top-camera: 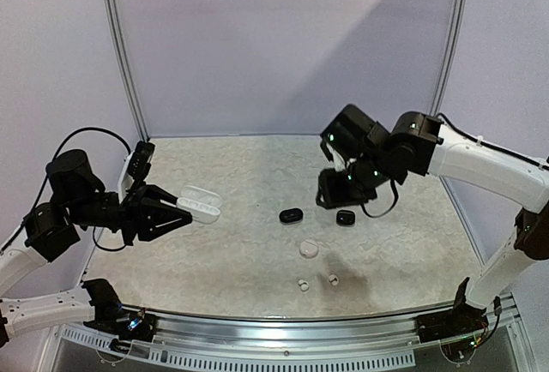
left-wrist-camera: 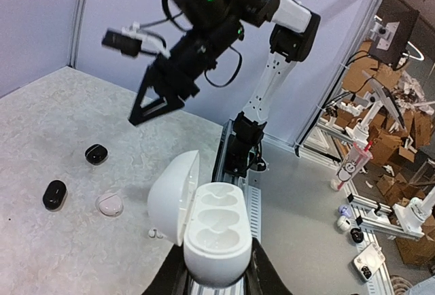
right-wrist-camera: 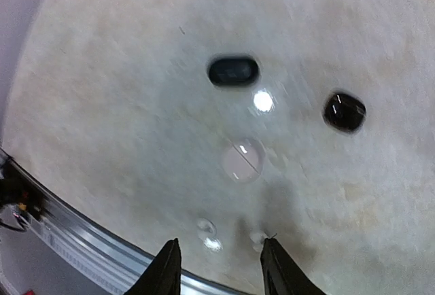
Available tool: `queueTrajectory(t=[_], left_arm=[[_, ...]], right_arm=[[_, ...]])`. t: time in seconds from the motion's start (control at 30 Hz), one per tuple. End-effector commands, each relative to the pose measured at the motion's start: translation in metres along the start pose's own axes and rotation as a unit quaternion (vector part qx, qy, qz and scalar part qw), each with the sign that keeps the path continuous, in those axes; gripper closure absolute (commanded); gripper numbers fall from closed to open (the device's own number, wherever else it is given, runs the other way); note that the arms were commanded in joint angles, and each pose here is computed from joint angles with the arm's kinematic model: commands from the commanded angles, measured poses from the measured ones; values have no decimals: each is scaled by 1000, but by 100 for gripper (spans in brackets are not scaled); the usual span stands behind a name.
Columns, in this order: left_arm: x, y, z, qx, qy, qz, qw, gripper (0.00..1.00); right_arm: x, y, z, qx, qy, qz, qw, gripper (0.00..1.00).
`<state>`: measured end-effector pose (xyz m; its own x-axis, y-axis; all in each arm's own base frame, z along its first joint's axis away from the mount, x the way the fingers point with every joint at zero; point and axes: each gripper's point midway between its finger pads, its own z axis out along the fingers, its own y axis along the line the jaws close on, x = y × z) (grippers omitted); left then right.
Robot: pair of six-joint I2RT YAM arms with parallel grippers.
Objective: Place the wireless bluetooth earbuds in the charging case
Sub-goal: Pick up the right earbud from the corner of the board.
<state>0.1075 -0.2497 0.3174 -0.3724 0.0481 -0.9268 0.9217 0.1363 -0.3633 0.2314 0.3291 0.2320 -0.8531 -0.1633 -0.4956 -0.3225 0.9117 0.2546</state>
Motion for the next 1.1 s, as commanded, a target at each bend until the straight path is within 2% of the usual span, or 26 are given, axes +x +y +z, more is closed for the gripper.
queueTrajectory(t=[0.0,0.07,0.2,0.33,0.5,0.67,1.07], left_arm=[[-1,-5,-4,9,1,28,1000,100],[-1,-6,-4,11,1,28,1000,100],[-1,-8,-4,16,1,30,999,100],[-2,-10,-6,18,0,33,999,100],[-2,-11,-6,18,0,37,999,100],[-3,-12,-7,18,0,42,999,100],[-4,-12,-7,19,-2,46,999,100]], right_arm=[[83,-68,17,111,99,70,986,62],[106,-73,30,102,126,73,984,67],[132,-72,55,74,161,58,982,69],[145,-75,72,75,183,31,980,69],[157,-60,93,39,214,17,976,69],[169,-69,107,67,240,10,969,72],[172,-81,112,77,229,28,970,78]])
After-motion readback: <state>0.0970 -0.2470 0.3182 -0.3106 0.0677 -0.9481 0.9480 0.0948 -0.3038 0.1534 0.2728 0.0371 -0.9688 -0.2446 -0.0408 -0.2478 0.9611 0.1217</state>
